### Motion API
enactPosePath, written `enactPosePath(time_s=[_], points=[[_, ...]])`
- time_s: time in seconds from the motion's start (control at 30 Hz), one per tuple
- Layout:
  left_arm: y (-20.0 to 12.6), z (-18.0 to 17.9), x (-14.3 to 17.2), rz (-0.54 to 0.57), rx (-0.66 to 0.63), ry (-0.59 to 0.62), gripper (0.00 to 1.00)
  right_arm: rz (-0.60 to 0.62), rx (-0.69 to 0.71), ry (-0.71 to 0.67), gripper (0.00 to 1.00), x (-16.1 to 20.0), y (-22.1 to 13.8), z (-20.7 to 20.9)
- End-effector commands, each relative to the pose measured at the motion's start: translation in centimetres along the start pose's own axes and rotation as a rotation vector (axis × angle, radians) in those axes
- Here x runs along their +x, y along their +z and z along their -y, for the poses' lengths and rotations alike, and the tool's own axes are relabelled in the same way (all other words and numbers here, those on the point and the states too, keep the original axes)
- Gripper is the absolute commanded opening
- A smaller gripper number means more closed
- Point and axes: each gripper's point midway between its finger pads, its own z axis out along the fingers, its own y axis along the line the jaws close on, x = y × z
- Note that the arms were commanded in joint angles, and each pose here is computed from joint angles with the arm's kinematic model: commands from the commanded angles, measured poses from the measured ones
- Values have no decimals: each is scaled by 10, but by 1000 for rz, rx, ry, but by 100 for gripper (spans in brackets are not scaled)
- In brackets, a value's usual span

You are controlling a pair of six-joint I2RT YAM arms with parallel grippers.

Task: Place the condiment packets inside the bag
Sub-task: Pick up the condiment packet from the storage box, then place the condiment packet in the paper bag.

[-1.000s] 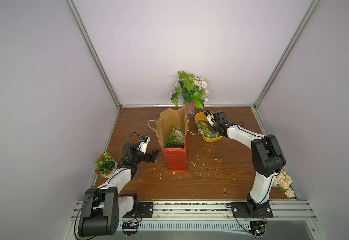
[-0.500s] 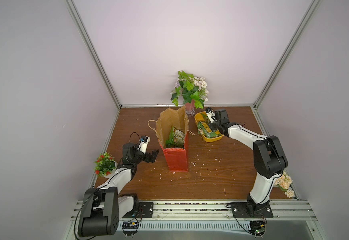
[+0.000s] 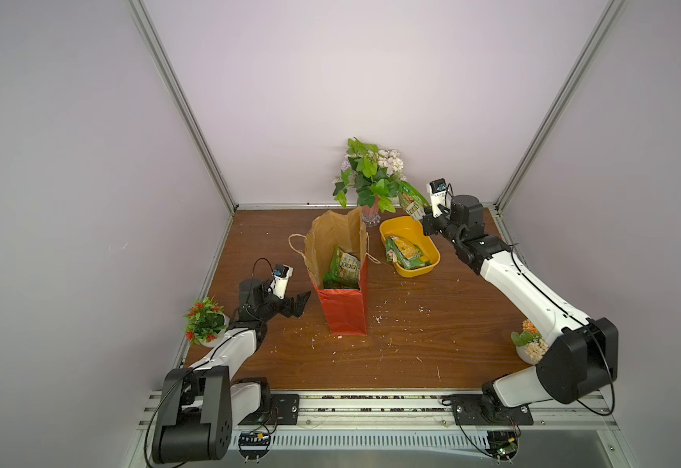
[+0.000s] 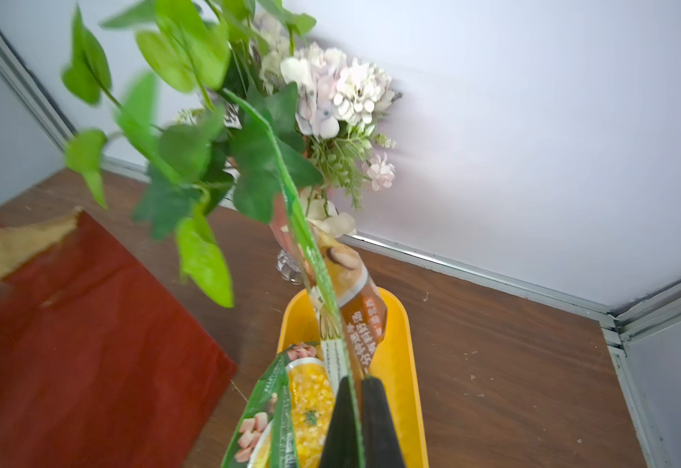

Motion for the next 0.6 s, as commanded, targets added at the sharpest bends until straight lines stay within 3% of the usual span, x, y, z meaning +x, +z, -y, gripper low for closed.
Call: enactPosePath(time_s=[0.0, 0.3, 0.57], points=[[-3, -6, -13, 33, -22, 12, 99, 115, -64, 137, 0, -41, -44, -4], [-4, -6, -14, 38, -21, 15, 98, 279, -232, 235, 0, -86, -131, -29], [-5, -5, -15, 44, -25, 15, 98, 284, -448, 237, 0, -106, -158, -99]])
